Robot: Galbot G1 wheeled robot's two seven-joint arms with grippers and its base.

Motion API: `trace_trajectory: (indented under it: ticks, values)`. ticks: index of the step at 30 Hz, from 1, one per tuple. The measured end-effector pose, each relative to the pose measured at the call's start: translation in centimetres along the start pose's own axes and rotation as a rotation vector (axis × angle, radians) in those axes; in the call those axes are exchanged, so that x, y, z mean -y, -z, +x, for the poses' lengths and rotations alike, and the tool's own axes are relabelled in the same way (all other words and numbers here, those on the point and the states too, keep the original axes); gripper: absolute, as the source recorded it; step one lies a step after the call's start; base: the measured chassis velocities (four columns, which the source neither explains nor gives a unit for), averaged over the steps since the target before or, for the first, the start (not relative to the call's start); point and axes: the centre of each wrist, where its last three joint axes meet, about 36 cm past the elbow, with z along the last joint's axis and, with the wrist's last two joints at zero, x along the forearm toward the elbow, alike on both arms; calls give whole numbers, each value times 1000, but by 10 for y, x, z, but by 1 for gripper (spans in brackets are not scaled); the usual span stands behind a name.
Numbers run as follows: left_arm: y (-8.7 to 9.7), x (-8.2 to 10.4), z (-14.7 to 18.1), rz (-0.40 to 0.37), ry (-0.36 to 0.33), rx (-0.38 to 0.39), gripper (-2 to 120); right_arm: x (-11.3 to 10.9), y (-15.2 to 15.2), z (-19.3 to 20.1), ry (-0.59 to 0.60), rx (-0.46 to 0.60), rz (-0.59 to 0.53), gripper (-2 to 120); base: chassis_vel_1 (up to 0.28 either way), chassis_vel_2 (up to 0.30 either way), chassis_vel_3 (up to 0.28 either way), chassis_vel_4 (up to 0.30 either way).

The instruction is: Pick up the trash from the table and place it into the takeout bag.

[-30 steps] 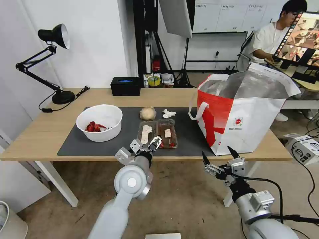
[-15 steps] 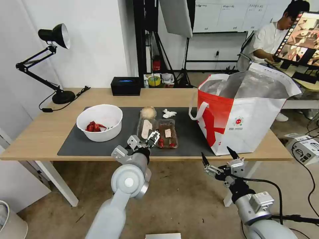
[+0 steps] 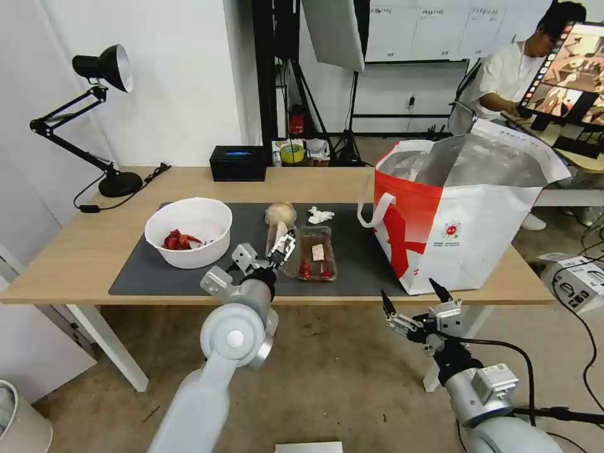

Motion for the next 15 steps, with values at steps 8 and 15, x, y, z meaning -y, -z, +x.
trace_trajectory:
  ticks: [8,15]
  values:
    - [2,3,3,-10,-37,-15,100,1,1,0,2,5,4,100,0,0,0,0]
    - [4,5,-2,-37,-71,-50,100,0,2,2,-2,8,0,100,0,0,0,0]
